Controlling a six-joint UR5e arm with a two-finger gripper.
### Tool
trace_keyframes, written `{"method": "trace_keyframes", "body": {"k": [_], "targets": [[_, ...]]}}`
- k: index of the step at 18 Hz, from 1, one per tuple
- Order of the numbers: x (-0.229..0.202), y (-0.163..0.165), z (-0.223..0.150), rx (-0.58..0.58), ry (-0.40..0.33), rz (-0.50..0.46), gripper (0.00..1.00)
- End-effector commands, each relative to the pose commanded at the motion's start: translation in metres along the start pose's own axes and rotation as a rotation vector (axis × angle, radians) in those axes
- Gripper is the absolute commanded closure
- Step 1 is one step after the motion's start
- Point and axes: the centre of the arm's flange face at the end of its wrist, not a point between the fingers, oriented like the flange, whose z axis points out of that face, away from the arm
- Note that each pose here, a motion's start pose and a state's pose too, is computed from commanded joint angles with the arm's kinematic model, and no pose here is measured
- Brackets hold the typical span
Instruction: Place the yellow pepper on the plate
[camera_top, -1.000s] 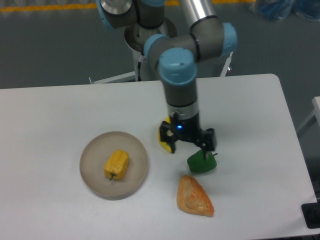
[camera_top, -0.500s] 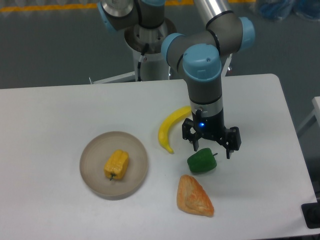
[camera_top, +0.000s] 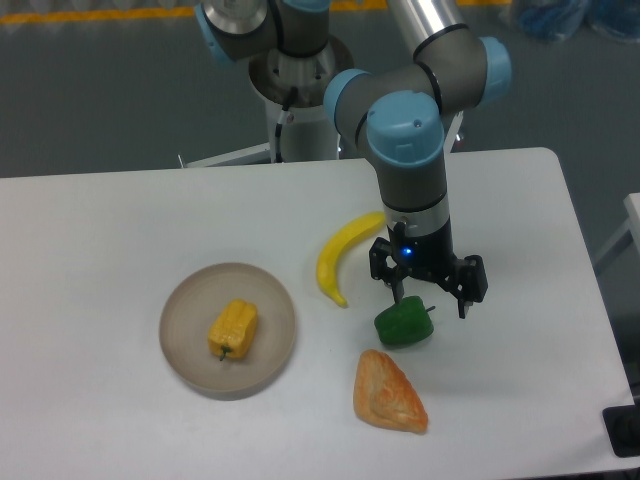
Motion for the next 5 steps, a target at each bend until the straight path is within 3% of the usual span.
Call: {"method": "trace_keyframes", "body": {"k": [5], "targets": [[-0.0014,-0.0008,-0.0019,0.002,-0.005,0.000,0.00]]}}
